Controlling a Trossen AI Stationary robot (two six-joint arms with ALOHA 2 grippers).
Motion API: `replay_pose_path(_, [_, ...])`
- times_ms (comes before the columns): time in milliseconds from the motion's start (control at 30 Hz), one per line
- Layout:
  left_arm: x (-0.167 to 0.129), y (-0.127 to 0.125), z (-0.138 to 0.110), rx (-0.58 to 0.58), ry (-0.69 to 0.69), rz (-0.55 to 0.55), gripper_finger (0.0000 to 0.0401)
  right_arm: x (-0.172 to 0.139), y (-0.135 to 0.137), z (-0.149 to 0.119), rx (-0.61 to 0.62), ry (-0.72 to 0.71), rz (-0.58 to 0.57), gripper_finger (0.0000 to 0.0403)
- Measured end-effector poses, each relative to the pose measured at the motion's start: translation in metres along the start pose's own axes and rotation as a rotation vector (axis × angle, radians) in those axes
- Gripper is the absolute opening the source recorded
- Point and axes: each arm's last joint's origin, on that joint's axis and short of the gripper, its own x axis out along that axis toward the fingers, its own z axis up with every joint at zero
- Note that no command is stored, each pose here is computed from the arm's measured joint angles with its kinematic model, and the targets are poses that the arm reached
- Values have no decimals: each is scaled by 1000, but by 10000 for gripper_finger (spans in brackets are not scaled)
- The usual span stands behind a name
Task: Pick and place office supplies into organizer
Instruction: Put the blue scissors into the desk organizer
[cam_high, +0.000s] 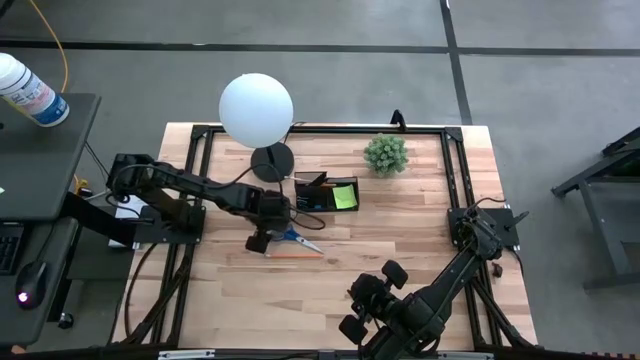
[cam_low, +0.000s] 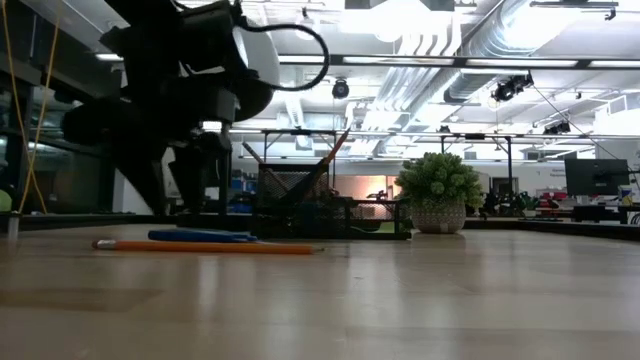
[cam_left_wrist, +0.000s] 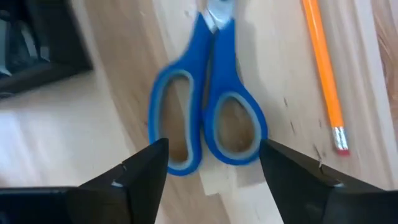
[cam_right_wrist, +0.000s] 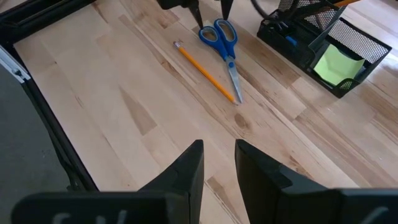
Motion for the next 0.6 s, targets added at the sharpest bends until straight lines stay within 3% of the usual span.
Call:
replay_pose_path(167, [8,0,0,0,31,-6,239,0,0,0,1,-1,0,82])
replay_pose_path(600, [16,0,1,-6,38,-7,183,0,0,0,4,-2,3,82])
